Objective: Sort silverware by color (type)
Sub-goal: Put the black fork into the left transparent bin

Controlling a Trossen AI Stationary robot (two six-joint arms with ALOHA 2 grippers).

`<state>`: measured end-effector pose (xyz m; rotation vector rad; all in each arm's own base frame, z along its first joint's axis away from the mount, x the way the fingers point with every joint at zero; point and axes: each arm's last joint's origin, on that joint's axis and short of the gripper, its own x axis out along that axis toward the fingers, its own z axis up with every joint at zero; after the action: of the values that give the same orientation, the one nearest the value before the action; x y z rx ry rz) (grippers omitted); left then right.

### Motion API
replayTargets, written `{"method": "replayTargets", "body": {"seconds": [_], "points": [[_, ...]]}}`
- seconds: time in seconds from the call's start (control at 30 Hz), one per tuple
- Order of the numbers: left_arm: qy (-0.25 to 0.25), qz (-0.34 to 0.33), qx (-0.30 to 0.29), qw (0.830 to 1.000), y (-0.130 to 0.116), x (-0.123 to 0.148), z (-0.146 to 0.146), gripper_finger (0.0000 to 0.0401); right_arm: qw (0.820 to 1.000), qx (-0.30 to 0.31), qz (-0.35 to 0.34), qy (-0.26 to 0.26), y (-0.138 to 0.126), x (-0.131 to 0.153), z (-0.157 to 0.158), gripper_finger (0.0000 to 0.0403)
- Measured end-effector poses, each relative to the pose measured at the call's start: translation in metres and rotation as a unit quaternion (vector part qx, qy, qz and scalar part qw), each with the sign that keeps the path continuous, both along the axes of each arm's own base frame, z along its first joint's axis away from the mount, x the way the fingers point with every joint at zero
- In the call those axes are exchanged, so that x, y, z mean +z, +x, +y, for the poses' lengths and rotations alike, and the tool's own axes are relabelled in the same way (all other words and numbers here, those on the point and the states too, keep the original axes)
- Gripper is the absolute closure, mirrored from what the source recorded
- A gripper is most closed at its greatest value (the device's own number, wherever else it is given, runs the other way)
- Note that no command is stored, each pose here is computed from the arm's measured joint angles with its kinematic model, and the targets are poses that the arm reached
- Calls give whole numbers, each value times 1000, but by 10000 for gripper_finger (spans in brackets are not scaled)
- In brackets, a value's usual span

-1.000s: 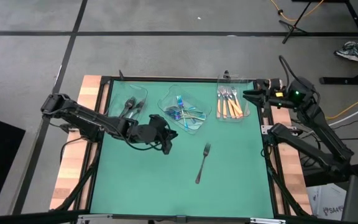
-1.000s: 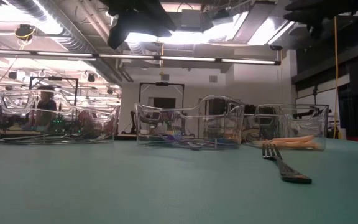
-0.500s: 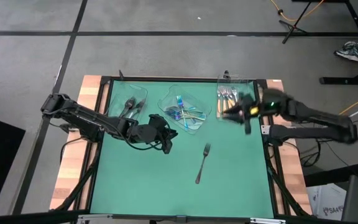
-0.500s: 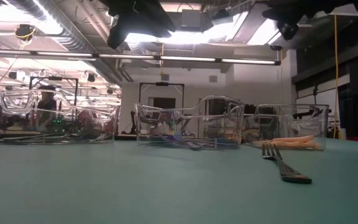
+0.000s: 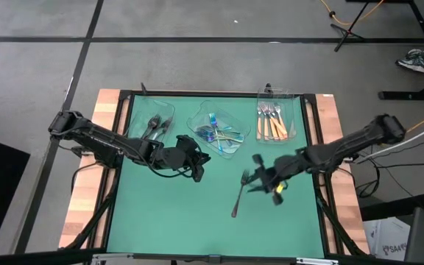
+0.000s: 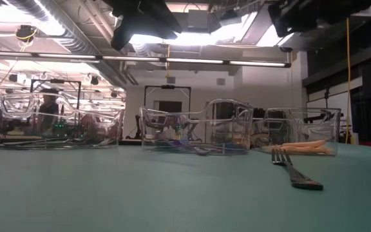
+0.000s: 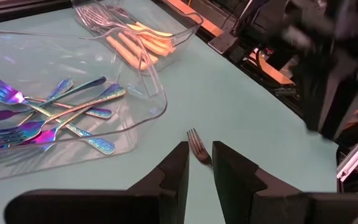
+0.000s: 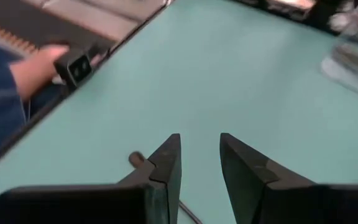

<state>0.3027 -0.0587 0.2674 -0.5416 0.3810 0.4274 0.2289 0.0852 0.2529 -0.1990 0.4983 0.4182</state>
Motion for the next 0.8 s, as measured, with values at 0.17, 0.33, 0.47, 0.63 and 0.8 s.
{"method": "replayTargets", "body": {"seconds": [0.17,0.33,0.47,0.63,0.8], "points": [[0,1,0,1000,0,0,0,337,999,21,40,-31,20,-31,12,304],[2,6,0,1000,-1,-1,0,337,994,42,94,-47,33,-63,16,304],[2,9,0,1000,-1,-1,0,337,988,57,124,-68,39,-83,17,304],[2,9,0,1000,-1,-1,0,337,983,67,147,-86,44,-98,14,304],[2,9,0,1000,-1,-1,0,337,981,55,166,-84,49,-107,3,304]]}}
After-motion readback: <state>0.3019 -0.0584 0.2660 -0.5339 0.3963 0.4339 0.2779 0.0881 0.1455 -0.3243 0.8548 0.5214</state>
